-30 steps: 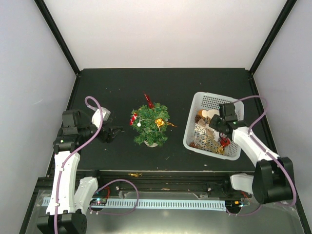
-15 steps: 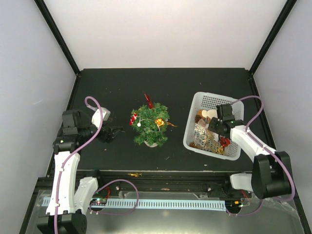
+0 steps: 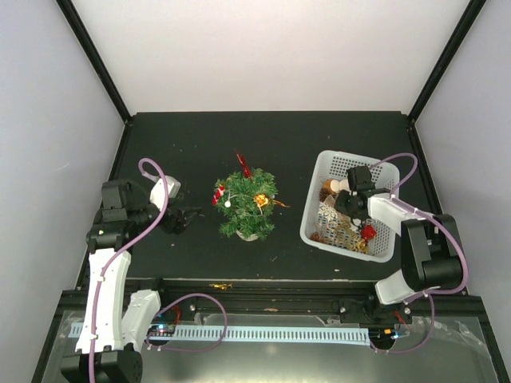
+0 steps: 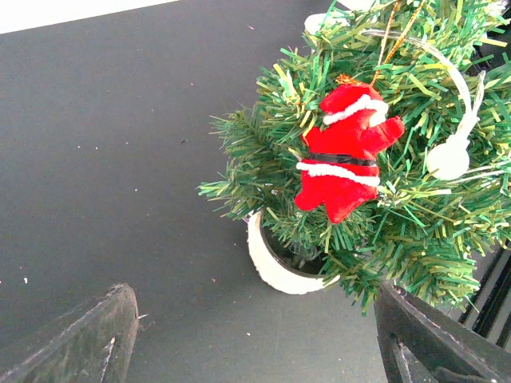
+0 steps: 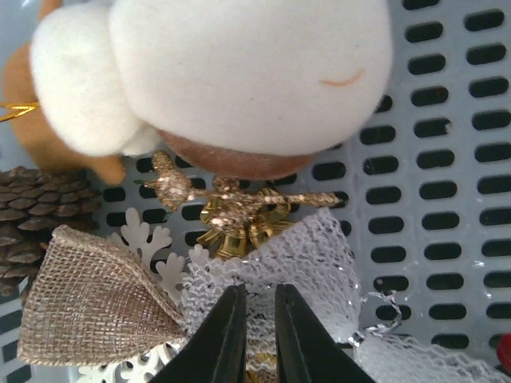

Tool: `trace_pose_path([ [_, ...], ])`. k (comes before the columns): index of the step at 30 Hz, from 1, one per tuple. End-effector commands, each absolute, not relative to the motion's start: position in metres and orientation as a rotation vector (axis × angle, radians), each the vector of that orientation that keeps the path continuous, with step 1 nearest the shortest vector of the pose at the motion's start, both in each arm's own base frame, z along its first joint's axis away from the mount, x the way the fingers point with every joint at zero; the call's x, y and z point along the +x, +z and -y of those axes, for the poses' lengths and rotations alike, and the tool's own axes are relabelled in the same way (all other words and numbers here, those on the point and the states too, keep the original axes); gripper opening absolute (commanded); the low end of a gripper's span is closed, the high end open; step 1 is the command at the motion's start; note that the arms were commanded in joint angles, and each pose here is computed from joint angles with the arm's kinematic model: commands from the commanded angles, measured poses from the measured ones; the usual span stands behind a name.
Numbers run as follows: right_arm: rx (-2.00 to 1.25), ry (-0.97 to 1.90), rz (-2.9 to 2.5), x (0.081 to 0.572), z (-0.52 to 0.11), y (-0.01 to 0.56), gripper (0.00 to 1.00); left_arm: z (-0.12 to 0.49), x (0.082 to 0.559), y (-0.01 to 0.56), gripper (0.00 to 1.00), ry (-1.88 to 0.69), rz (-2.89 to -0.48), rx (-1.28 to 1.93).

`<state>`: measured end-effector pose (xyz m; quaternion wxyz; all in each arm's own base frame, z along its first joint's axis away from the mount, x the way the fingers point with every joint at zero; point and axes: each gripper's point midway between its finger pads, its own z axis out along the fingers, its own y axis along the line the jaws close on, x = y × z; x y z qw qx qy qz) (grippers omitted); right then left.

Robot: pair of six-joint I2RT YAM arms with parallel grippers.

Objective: Decorate the small christmas tree

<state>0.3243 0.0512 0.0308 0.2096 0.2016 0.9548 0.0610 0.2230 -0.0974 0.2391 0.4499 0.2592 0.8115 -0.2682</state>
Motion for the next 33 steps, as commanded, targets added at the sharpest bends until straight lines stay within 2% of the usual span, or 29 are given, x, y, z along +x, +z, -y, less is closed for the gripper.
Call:
trace_pose_path([
  [1,0.528,0.208,-2.627,0.332,-0.057,0.035,0.06,0.098,0.224,0.255,0.82,-0.645,-1.958,0.660],
  [3,0.523,0.207,-2.624,0.332,-0.057,0.037,0.01,0.098,0.224,0.256,0.82,-0.646,-1.956,0.661],
  [12,0.500,0.190,-2.536,0.334,-0.051,0.072,0.01,0.098,0.223,0.256,0.82,-0.643,-1.950,0.663],
  [13,0.499,0.189,-2.557,0.333,-0.052,0.069,0.04,0.098,0.223,0.257,0.82,-0.642,-1.949,0.663],
  [14,0.505,0.183,-2.577,0.332,-0.052,0.066,0.15,0.098,0.223,0.257,0.82,-0.643,-1.946,0.663],
  [16,0.513,0.182,-2.606,0.331,-0.053,0.057,0.45,0.098,0.223,0.257,0.82,-0.642,-1.944,0.664],
  [17,0.518,0.181,-2.617,0.329,-0.053,0.053,0.55,0.098,0.223,0.257,0.82,-0.641,-1.944,0.663],
  [20,0.526,0.194,-2.647,0.328,-0.056,0.041,0.59,0.098,0.223,0.258,0.82,-0.639,-1.944,0.664],
  [23,0.532,0.191,-2.669,0.327,-0.057,0.031,0.58,0.098,0.222,0.257,0.82,-0.639,-1.946,0.666],
  [26,0.537,0.183,-2.672,0.328,-0.056,0.026,0.49,0.098,0.222,0.258,0.82,-0.638,-1.945,0.667],
  [33,0.530,0.164,-2.660,0.327,-0.053,0.031,0.13,0.099,0.222,0.257,0.82,-0.643,-1.949,0.667],
])
